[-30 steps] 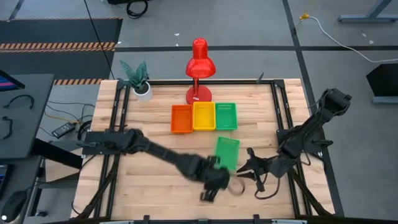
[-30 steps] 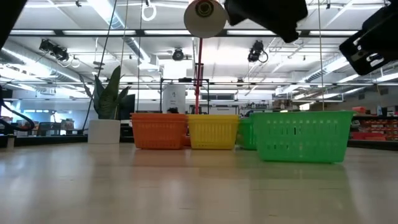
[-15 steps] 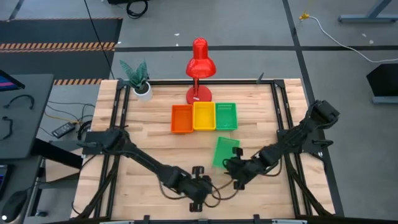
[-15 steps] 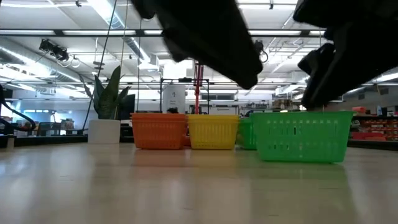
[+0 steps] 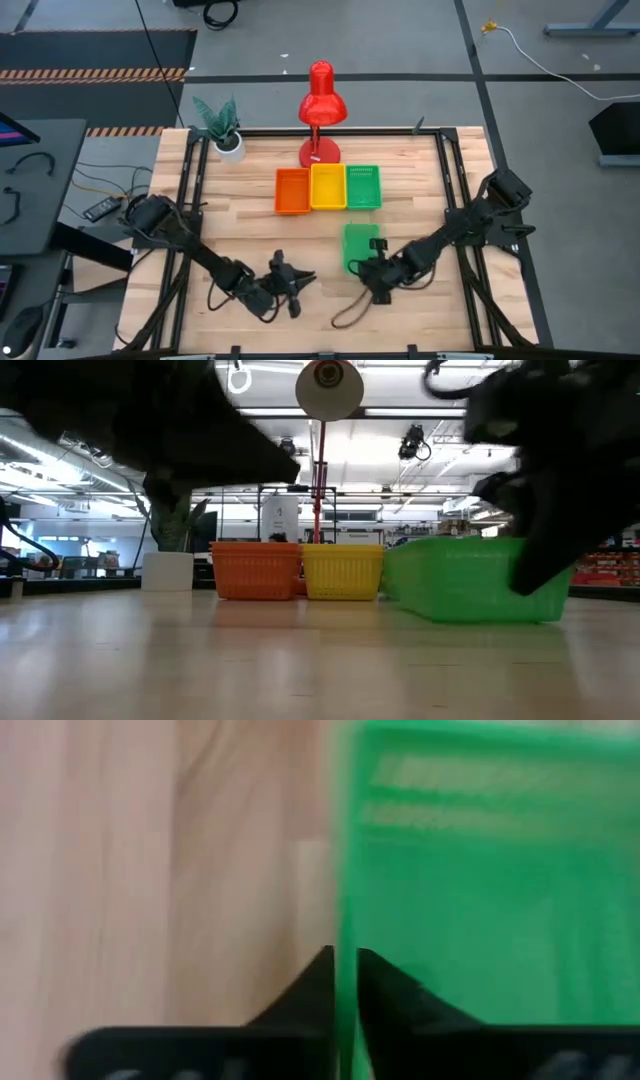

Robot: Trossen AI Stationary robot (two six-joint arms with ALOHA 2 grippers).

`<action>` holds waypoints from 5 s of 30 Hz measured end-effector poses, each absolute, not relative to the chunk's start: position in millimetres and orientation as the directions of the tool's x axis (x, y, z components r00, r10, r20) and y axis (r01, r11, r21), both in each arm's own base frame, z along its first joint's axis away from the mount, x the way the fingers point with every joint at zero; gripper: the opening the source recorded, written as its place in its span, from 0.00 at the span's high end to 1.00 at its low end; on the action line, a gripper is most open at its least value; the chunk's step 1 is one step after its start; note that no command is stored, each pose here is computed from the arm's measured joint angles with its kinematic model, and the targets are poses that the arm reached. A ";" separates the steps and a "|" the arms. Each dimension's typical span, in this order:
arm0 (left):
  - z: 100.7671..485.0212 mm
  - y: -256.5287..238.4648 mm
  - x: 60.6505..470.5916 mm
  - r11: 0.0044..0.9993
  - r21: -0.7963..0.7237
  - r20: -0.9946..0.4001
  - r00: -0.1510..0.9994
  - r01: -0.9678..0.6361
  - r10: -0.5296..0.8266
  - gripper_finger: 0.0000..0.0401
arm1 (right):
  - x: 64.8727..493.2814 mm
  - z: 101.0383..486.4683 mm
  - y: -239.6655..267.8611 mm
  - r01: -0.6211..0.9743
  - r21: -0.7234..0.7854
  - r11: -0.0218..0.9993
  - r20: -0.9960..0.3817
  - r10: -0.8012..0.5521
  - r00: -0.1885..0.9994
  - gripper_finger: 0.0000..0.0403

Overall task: Stack baskets by color
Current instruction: Stack the left green bin on top of the right green bin, then adjust the stacked bins

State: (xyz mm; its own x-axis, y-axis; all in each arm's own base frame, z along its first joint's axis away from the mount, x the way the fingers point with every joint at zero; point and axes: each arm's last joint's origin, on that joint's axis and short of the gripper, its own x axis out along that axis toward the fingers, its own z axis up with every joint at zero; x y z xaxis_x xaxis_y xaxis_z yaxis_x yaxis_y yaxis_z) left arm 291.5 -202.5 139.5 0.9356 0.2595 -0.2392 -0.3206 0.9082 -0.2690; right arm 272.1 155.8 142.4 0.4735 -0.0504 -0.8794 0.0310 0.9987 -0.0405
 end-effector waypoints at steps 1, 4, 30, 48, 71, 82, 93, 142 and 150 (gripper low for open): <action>134.3 -199.0 289.1 0.902 -0.274 -0.247 0.931 -0.333 0.268 0.87 | 267.9 142.8 160.1 0.008 -0.065 0.998 -0.879 -0.061 0.473 0.92; 127.2 -193.6 284.5 0.881 -0.316 -0.256 0.926 -0.353 0.279 0.87 | 254.3 146.2 175.9 -0.040 -0.169 0.985 -0.841 -0.123 0.527 0.97; 130.5 -175.3 299.0 0.873 -0.275 -0.243 0.907 -0.403 0.343 0.87 | 271.4 189.8 15.7 -0.028 -0.549 0.835 -0.760 -0.485 0.433 0.99; 130.6 -176.0 298.7 0.872 -0.281 -0.242 0.909 -0.401 0.340 0.87 | 265.4 193.6 -15.1 0.001 -0.301 0.954 -0.870 -0.275 0.409 0.90; 172.5 -176.7 276.9 0.794 -0.311 -0.166 0.853 -0.522 0.495 0.97 | 167.8 188.6 0.0 0.477 -0.182 0.859 -0.767 -0.428 0.478 0.73; 209.0 -32.7 246.2 0.456 -0.243 -0.564 0.507 -0.856 0.652 0.99 | 155.6 140.1 -33.5 0.718 0.040 0.695 -0.750 -0.454 0.480 0.90; 160.4 4.8 263.2 0.368 -0.120 -0.787 0.314 -0.922 0.531 0.99 | 169.4 126.1 -49.8 0.694 0.103 0.712 -0.730 -0.420 0.539 0.97; 153.0 -2.5 252.6 0.426 -0.178 -0.703 0.417 -0.887 0.576 0.98 | 169.5 123.0 -51.2 0.638 0.039 0.769 -0.748 -0.400 0.529 0.98; 168.7 -2.5 257.6 0.444 -0.079 -0.687 0.372 -0.892 0.624 0.99 | 168.5 122.2 -50.9 0.638 0.033 0.770 -0.757 -0.397 0.519 0.98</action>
State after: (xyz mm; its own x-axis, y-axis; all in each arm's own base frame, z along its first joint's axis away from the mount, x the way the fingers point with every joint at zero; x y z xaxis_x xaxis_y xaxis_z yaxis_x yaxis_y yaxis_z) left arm 257.6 -2.5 168.7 0.3716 0.6242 -0.6872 -0.8923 0.4445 -0.0787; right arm 168.5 -50.9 122.2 0.5187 -0.3974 -0.7570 0.6378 0.7695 0.0331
